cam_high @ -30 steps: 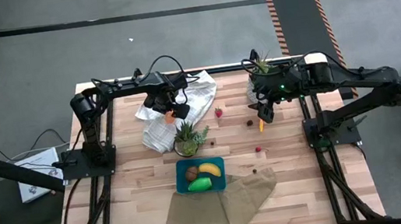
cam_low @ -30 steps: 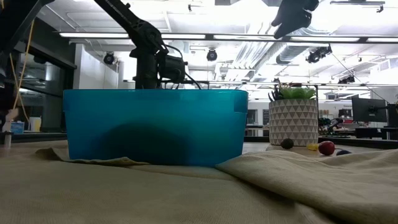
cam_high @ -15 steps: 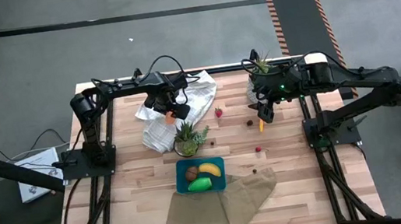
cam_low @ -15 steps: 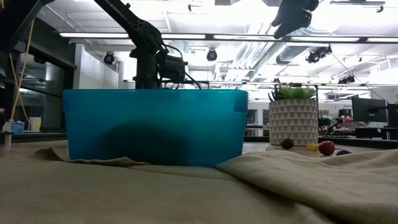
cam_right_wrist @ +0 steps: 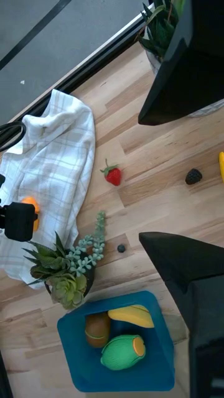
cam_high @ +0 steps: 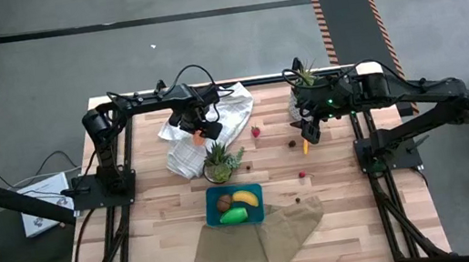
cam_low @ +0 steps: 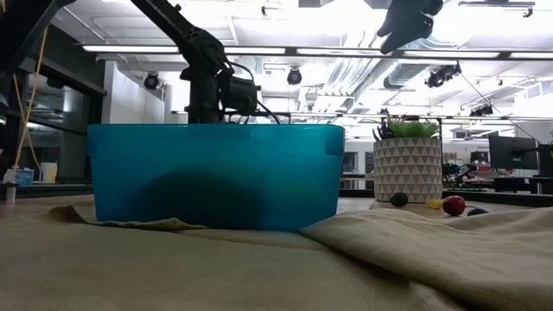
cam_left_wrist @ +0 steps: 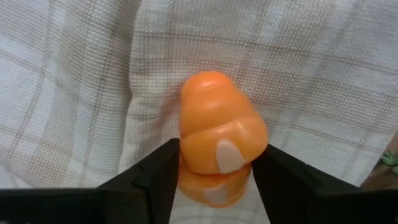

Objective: Pick and placing Produce into tupperware
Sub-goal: Put the pumpkin into the blue bin

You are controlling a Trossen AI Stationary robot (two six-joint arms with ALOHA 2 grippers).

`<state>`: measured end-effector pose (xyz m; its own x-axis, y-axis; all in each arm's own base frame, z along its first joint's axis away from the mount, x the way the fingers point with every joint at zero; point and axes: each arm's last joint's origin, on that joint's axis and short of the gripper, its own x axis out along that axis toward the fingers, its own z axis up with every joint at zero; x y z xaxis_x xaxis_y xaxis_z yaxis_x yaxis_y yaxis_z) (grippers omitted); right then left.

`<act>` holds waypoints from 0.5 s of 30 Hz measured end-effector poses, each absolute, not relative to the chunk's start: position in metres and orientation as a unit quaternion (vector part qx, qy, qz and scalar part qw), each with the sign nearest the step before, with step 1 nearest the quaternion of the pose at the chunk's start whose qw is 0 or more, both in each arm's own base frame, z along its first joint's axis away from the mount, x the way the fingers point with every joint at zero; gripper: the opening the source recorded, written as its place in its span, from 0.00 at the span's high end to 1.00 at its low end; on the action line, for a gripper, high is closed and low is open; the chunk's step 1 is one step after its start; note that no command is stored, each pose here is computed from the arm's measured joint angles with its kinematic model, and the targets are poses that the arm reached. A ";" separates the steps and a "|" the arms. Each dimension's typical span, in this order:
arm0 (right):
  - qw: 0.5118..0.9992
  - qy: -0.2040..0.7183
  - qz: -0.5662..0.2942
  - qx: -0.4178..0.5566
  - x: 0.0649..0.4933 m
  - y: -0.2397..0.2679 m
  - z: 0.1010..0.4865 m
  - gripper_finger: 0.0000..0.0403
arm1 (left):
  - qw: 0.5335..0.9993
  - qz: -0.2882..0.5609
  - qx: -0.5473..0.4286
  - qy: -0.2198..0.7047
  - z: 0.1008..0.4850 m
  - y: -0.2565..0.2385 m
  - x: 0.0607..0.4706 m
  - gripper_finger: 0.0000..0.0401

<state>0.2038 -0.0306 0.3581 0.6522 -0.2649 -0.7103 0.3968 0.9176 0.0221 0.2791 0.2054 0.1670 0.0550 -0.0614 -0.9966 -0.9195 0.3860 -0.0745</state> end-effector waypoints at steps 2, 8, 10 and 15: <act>0.905 0.375 -0.183 0.088 0.204 -0.031 0.358 0.29 | 0.593 0.362 -0.420 0.584 0.167 0.205 0.279 0.54; 0.905 0.375 -0.183 0.088 0.204 -0.031 0.358 0.29 | 0.593 0.362 -0.420 0.584 0.167 0.205 0.279 0.57; 0.905 0.375 -0.183 0.088 0.204 -0.031 0.358 0.29 | 0.593 0.362 -0.420 0.584 0.167 0.205 0.279 0.57; 0.905 0.375 -0.183 0.088 0.204 -0.031 0.358 0.29 | 0.593 0.362 -0.420 0.584 0.167 0.205 0.279 0.58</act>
